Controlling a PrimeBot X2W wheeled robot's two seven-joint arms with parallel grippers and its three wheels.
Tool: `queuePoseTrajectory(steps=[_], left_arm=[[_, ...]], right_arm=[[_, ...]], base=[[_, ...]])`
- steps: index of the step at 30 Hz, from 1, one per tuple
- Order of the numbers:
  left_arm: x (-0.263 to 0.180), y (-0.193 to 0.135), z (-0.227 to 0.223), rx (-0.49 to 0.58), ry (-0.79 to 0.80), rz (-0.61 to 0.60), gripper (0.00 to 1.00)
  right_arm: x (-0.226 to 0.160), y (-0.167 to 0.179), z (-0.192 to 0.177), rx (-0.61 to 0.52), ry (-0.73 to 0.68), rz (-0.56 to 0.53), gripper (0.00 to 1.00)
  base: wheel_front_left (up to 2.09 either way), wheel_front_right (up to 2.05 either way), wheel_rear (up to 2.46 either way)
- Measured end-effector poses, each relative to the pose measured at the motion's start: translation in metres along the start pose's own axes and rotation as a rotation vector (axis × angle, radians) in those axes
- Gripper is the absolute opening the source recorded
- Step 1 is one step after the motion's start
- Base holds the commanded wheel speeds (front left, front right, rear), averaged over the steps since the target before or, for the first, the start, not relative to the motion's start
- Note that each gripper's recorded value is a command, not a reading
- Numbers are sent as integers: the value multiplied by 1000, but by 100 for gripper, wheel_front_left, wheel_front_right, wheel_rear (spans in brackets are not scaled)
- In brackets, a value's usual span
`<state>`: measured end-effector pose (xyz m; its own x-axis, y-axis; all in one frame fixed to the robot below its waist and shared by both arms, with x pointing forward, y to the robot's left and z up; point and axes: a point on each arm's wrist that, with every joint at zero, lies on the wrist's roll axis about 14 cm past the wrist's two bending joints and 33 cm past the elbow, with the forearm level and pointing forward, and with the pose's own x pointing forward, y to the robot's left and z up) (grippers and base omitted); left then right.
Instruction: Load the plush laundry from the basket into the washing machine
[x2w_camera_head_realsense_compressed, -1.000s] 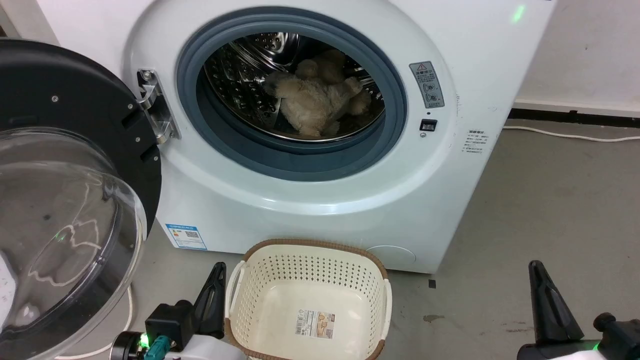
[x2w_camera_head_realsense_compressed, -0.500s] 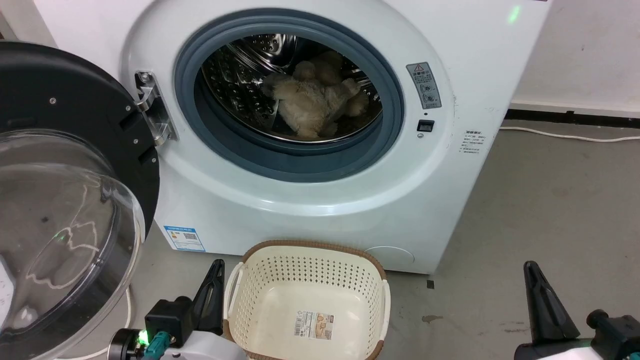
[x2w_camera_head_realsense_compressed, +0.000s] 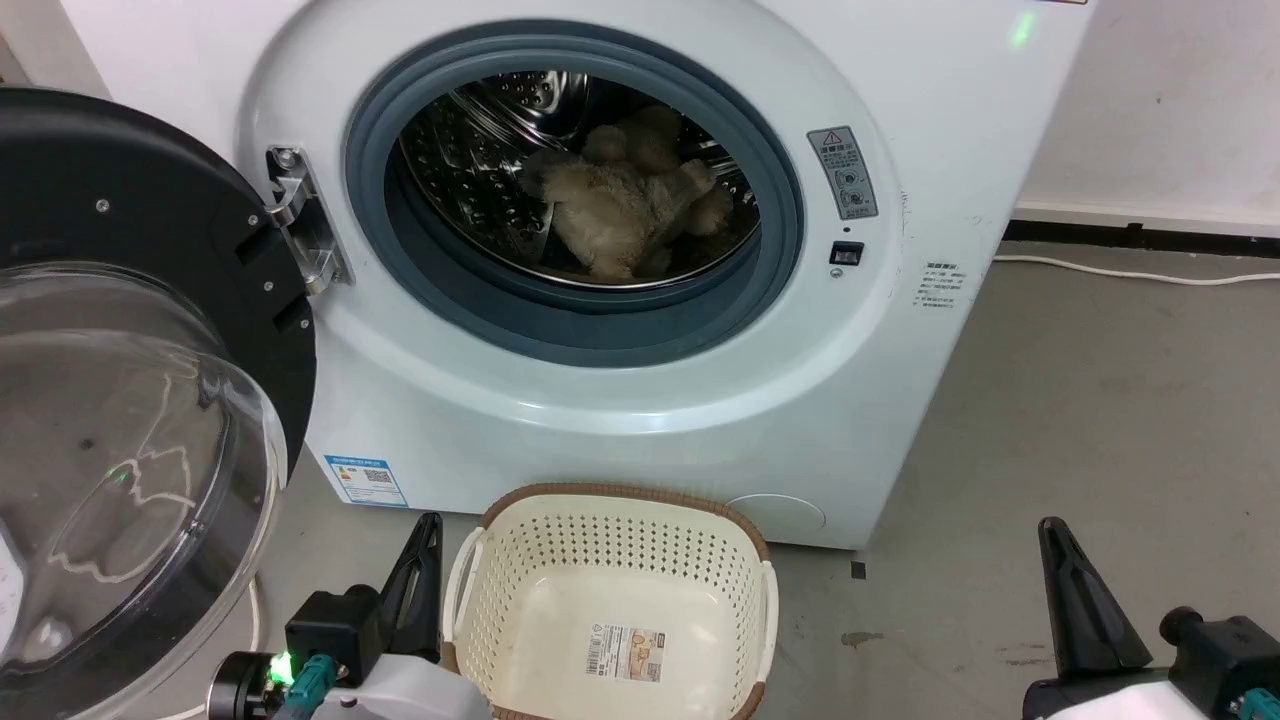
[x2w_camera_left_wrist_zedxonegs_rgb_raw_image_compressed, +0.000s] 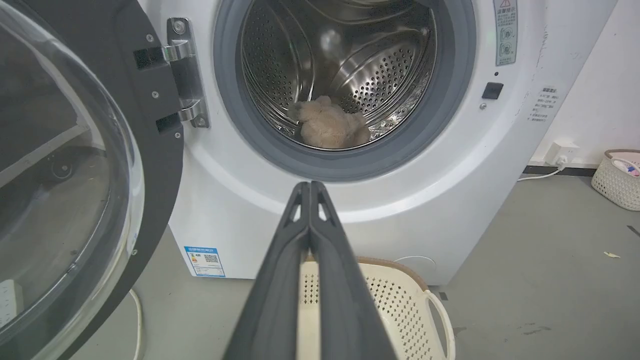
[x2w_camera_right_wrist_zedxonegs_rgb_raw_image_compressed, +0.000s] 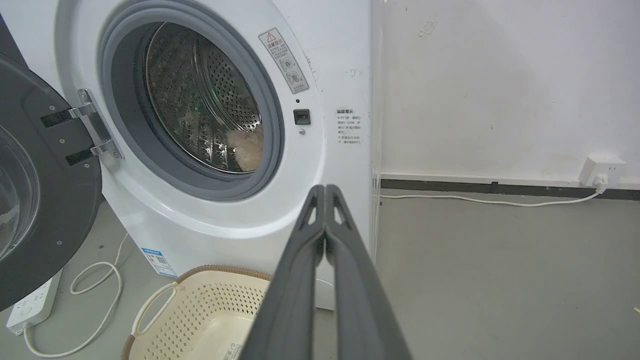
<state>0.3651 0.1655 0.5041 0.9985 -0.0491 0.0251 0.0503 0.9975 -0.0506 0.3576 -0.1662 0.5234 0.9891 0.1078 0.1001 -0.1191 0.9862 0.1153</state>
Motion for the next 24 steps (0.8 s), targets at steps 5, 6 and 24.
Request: queuePoseTrajectory(steps=[5,6,24], left_arm=[[1,1,2,5,-1,3,0],[1,1,2,7,-1,3,0],[3,2,8,30,3,5,0]], right_arm=[[1,1,0,-11,6,3,0],[1,1,0,-12,7,3,0],[3,1,-1,-41,35,7,0]], base=[[0,0,0],[0,0,0],[0,0,0]])
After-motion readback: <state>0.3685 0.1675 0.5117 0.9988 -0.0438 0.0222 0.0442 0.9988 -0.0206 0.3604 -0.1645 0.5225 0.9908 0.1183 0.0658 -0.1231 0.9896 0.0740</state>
